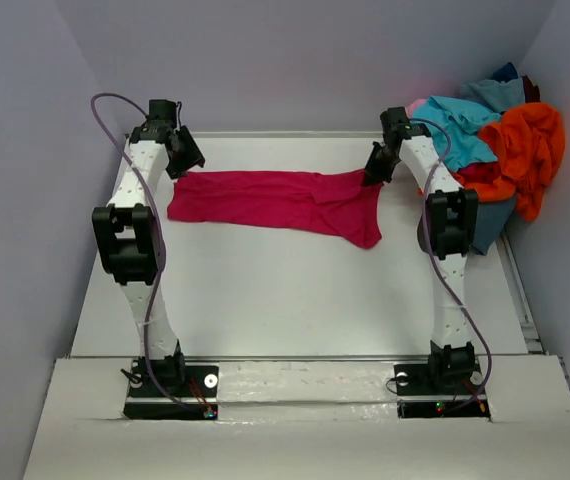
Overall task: Fold and stack the t-shirts
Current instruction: Fold the tshirt
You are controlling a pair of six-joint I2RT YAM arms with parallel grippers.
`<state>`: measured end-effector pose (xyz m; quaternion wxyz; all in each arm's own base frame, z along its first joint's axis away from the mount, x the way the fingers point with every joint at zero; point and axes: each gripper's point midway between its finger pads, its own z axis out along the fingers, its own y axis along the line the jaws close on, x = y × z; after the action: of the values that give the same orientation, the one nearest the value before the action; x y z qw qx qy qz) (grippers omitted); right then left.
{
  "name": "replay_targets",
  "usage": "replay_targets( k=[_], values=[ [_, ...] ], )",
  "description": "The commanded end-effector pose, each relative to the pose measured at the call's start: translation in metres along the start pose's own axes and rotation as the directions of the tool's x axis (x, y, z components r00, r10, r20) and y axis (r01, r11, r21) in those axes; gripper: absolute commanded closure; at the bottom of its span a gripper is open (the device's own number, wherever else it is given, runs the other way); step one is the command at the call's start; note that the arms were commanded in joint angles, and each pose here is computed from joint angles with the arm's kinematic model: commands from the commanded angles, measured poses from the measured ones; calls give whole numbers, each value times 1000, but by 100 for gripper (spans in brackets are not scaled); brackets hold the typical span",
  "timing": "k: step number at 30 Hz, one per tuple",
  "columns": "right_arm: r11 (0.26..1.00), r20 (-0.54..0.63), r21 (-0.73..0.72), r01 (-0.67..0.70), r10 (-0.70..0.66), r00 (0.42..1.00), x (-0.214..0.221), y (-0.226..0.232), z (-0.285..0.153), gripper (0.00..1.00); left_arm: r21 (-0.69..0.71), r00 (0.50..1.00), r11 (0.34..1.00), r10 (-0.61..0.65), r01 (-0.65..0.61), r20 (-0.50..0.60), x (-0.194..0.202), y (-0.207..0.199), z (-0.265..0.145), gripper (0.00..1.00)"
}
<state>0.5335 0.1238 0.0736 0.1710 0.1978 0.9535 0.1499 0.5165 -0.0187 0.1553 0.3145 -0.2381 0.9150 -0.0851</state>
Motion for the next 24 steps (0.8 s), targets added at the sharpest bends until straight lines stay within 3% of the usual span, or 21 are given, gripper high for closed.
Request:
replay_targets(
  k=[1,24],
  values=[
    [998,53,-59,-5,8,999,-19,12,-8,93,-8,996,1000,9,-10,-85,24,6,12,40],
    [989,23,-147,-18,21,999,-25,21,3,93,-41,951,999,12,-26,-310,82,25,53,41]
  ],
)
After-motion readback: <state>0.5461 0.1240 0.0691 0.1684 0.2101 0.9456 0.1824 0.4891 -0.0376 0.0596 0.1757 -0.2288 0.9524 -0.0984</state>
